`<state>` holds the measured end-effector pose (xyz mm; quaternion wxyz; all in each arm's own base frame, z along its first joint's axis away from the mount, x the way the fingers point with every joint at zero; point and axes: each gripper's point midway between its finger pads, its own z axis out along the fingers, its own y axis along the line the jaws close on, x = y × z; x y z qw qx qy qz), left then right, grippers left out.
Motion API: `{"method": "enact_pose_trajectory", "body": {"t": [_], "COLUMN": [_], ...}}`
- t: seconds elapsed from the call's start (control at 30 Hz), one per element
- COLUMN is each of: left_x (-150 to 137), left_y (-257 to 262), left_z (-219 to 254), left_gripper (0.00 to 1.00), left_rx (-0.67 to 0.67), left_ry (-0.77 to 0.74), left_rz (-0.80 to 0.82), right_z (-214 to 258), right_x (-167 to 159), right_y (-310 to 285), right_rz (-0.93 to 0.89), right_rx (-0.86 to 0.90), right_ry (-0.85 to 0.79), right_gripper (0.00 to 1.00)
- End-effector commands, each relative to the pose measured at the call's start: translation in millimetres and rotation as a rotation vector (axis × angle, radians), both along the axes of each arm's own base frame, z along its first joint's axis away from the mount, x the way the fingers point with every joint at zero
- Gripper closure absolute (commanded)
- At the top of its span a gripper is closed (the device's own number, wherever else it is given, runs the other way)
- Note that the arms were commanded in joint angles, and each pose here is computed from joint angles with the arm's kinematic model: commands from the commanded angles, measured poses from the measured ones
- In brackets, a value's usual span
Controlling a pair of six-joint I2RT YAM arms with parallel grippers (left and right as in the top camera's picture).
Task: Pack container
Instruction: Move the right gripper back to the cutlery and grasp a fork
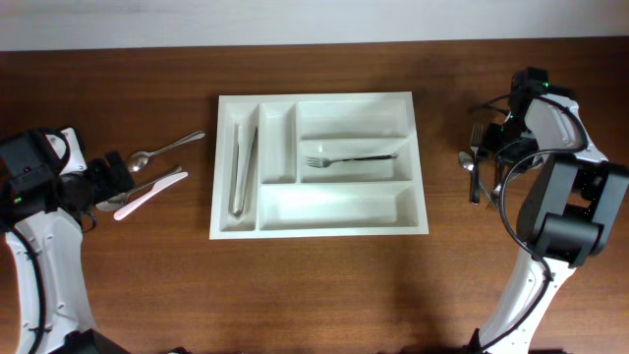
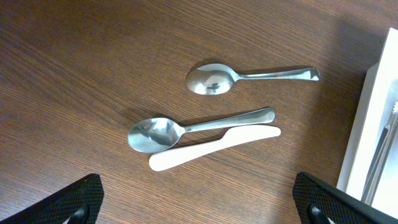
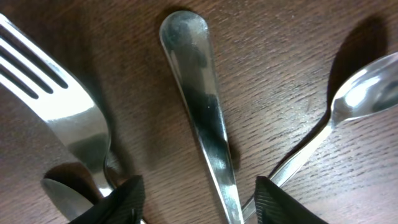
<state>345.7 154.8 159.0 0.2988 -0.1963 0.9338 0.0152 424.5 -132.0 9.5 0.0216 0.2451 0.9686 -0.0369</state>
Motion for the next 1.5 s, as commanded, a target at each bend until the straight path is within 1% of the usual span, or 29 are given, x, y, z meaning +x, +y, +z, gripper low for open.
{"method": "enact_pose_trajectory", "body": {"t": [0.0,0.1,0.23,0.3,0.37,0.4,0.47,0.63,0.67,0.97,1.1,1.2,1.37,1.47], "left_x": [4,4,4,4,4,4,4,4,4,4,4,4,4,4], "left_y": [0,0,0,0,0,0,0,0,0,0,0,0,0,0], "left_z": [5,5,5,5,5,5,5,5,5,5,5,5,5,5], "left_gripper": [0.01,0.01,0.01,0.01,0.01,0.01,0.01,0.01,0.01,0.01,0.01,0.01,0.01,0.01], "left_rx": [-0.014,-0.014,-0.014,-0.014,-0.014,-0.014,-0.014,-0.014,-0.014,-0.014,-0.014,-0.014,-0.014,-0.014], "left_ry": [-0.018,-0.018,-0.018,-0.017,-0.018,-0.018,-0.018,-0.018,-0.017,-0.017,-0.018,-0.017,-0.018,-0.017], "left_rz": [0.001,0.001,0.001,0.001,0.001,0.001,0.001,0.001,0.001,0.001,0.001,0.001,0.001,0.001], "right_z": [-16,-23,-27,-28,-28,-28,-28,-27,-27,-1,23,46,97,133], "right_x": [-5,-8,-11,-11,-12,-12,-13,-18,-18,-16,-11,-7,1,8], "right_y": [-2,-3,-8,-10,-10,-10,-10,-8,-8,-10,-13,-13,-6,21], "right_rz": [-0.009,-0.014,-0.028,-0.037,-0.041,-0.041,-0.041,-0.045,-0.045,-0.045,-0.044,-0.041,-0.014,0.12], "right_rx": [0.033,0.038,0.043,0.057,0.063,0.063,0.065,0.07,0.071,0.05,0.031,0.016,-0.014,0.002], "right_ry": [0.025,0.041,0.049,0.047,0.046,0.047,0.052,0.07,0.073,0.032,-0.017,-0.067,-0.172,-0.263], "right_gripper": [0.47,0.48,0.55,0.61,0.72,0.76,0.78,0.93,0.95,0.96,0.96,0.96,0.96,0.96]}}
